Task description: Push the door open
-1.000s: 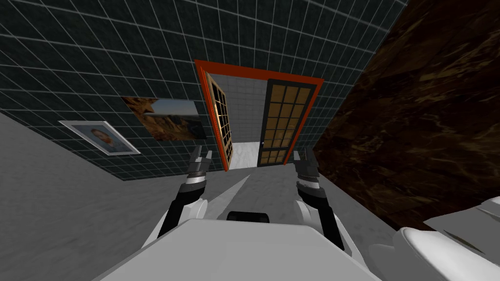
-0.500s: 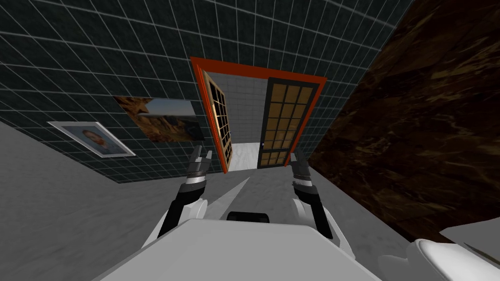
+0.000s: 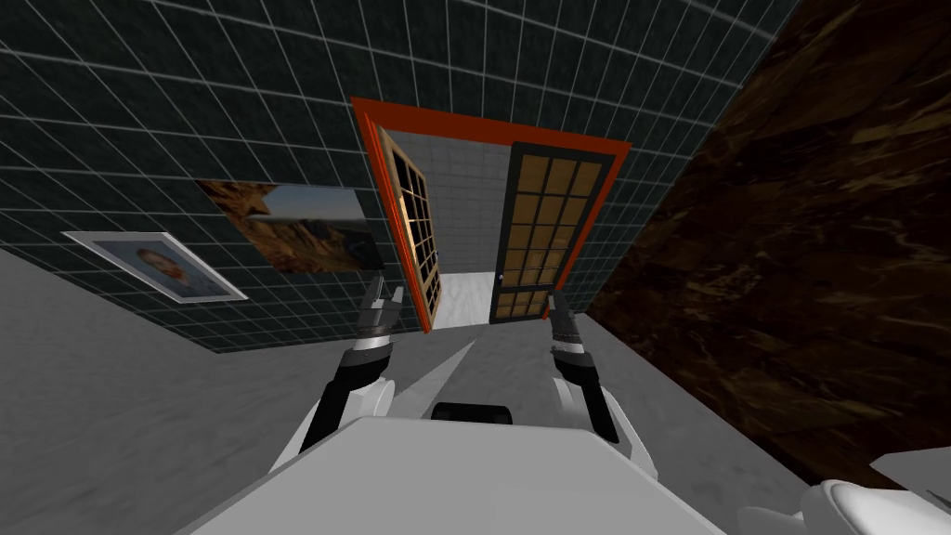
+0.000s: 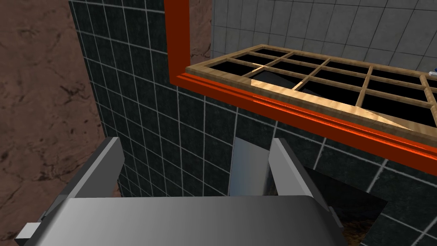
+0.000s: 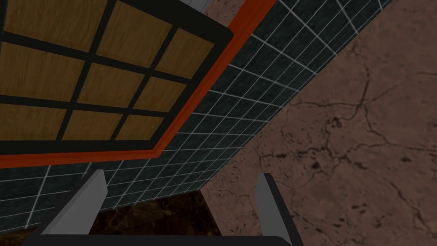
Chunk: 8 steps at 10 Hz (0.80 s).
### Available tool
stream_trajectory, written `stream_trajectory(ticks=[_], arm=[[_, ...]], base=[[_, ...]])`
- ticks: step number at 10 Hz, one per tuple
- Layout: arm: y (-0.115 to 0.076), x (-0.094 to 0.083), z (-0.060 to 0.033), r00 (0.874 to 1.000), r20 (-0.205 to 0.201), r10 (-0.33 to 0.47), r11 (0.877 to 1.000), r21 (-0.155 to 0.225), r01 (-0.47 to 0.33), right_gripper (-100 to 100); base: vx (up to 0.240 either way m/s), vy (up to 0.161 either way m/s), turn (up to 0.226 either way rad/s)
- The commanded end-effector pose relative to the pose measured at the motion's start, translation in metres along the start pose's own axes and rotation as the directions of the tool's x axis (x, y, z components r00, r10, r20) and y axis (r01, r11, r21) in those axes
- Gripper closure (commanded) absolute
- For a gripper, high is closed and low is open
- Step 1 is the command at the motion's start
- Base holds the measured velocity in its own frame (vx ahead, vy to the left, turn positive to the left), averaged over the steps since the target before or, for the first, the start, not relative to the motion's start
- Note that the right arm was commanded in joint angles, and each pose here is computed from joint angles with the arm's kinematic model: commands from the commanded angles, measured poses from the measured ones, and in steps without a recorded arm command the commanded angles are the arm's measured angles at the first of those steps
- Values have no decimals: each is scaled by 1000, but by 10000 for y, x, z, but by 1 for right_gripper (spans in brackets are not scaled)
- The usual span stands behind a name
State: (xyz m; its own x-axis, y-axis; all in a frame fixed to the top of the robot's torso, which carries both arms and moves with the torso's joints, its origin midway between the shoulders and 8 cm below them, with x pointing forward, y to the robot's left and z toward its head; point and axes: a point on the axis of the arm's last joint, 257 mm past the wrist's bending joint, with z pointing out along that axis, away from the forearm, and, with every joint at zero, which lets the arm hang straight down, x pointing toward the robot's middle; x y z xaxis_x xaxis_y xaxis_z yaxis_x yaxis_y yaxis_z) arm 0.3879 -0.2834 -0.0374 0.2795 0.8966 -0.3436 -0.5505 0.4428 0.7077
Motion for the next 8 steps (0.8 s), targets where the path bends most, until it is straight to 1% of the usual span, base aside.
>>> stream_trajectory(ticks=[1,3,5,8], arm=[[-133,30,-22,999,-14,-42,999,16,42,-100],[-286,94,-59,995,-33,-91,995,34,93,-100],[-436,157,-99,989,-54,-140,988,51,143,-100],[-669,255,-170,973,-89,-213,973,74,220,-100]], base=[[87,-11,3],[101,-7,5],[102,-13,5],[96,-14,5]])
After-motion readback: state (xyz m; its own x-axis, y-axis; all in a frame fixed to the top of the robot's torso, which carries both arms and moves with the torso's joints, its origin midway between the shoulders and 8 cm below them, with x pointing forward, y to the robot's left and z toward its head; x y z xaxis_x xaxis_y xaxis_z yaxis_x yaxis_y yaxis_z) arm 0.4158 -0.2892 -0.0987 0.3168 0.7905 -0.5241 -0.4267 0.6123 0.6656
